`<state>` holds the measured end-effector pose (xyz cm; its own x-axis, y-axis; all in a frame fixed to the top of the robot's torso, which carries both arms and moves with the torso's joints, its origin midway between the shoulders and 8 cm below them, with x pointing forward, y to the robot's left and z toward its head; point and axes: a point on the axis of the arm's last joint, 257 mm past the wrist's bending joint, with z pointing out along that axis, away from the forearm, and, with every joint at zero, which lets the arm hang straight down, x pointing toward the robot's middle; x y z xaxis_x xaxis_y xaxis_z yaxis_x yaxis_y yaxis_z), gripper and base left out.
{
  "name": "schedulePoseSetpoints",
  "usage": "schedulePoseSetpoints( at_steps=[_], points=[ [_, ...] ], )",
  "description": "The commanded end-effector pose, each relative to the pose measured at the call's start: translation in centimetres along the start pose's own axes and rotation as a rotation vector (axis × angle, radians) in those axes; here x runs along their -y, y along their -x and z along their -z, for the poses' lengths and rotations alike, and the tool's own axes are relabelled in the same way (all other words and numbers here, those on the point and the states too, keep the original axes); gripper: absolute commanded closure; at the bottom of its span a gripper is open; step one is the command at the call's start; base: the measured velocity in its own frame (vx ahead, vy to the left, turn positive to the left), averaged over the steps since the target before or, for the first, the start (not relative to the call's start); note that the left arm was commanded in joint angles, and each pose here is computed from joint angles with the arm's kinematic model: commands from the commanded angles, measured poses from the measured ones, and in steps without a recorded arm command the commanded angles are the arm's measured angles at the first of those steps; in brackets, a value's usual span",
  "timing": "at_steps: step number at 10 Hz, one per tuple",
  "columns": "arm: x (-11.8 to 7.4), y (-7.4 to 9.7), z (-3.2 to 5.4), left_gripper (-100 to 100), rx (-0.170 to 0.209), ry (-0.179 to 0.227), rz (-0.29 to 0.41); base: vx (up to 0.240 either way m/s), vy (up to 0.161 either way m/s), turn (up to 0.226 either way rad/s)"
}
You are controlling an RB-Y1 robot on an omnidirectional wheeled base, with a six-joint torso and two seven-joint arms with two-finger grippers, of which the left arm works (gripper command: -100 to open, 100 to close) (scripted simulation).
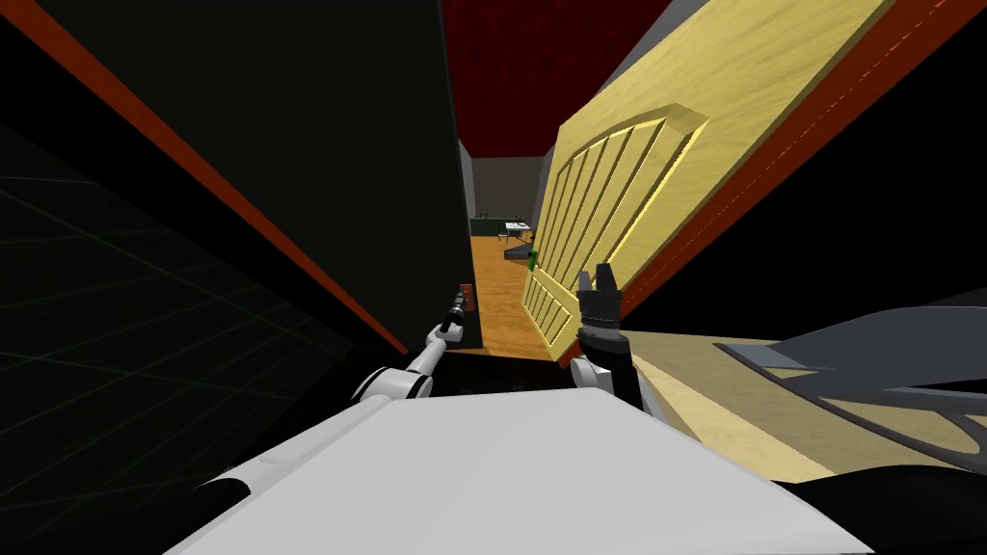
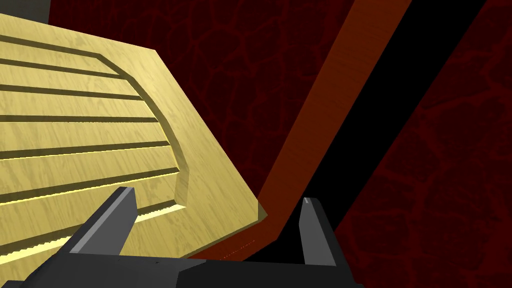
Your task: Push the door open
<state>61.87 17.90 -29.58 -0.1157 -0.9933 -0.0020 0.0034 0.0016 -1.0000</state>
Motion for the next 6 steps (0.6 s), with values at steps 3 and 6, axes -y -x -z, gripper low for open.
schedulePoseSetpoints(
  at_steps=[3,6],
  points=[
    [0.0,0.0,0.0,100,0.0,0.0,0.0,0.017,-0.001,-0.001],
    [0.0,0.0,0.0,100,0.0,0.0,0.0,-0.02,0.001,0.0]
  ],
)
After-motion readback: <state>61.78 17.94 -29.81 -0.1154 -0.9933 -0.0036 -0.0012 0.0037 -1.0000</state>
